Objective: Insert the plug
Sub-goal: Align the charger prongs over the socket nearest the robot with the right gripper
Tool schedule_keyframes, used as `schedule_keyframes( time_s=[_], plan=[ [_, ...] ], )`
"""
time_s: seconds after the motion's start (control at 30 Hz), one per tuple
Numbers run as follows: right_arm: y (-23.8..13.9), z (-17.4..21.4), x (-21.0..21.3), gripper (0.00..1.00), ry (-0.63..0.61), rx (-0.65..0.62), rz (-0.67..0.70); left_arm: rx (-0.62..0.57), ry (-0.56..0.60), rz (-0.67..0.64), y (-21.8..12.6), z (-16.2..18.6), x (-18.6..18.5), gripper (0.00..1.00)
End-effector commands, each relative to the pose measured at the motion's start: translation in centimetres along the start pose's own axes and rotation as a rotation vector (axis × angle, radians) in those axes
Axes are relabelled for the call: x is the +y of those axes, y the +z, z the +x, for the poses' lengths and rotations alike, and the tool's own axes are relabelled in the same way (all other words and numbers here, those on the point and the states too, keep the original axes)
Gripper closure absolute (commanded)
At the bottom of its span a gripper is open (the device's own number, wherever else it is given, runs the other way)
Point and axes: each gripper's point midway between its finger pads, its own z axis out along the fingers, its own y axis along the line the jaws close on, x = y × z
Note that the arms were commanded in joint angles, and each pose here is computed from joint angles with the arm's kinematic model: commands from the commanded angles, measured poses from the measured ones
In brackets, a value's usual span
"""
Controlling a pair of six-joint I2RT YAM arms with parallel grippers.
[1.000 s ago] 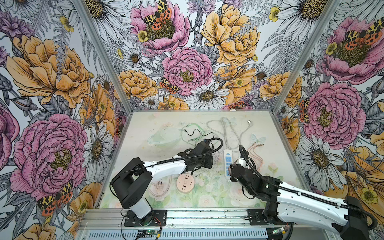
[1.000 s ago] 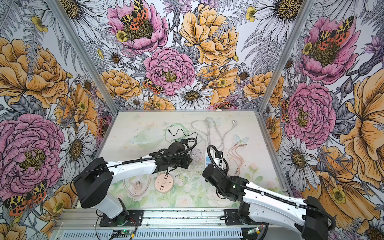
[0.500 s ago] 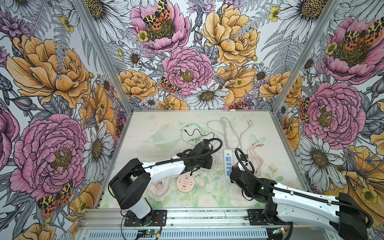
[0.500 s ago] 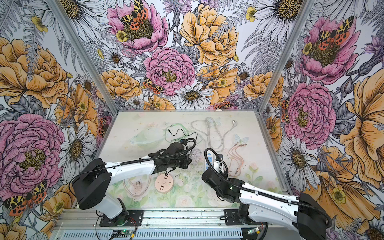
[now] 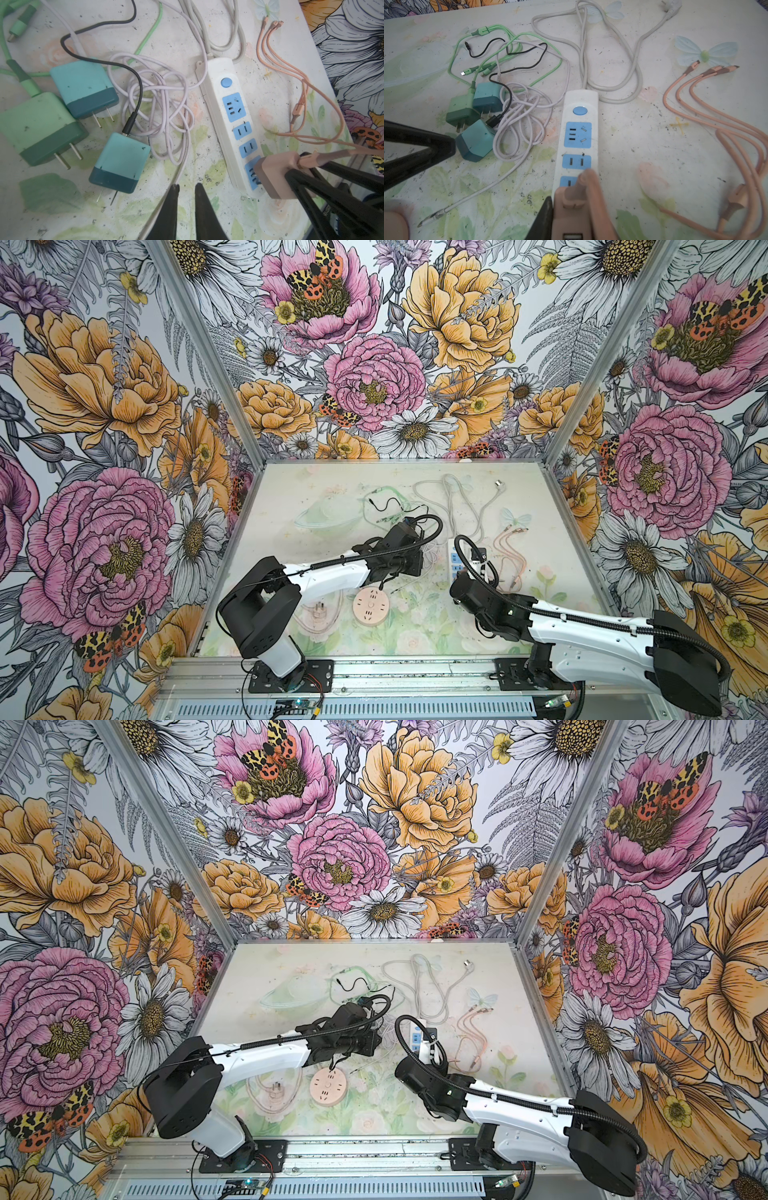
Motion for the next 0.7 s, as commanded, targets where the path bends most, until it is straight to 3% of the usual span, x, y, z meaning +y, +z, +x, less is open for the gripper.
schedule_keyframes(
  time_s=[0.0,0.43,0.67],
  plan=[
    [-0.1,-0.8,1.0,1.0,0.01,-0.016,-0.019,-0.022,0.013,-0.003,-0.7,-0.4,0.4,0.81],
    [-1.8,-2.4,0.7,1.0,0.054,-0.066,-0.065,-0.025,0.003,-0.002,-0.8,-0.1,0.7,0.81],
    [-1.4,-2.1,0.8,1.0,0.02,-0.05,-0.047,-0.023,-0.005,0.008,-0.7,0.0,0.6,0.81]
  ],
)
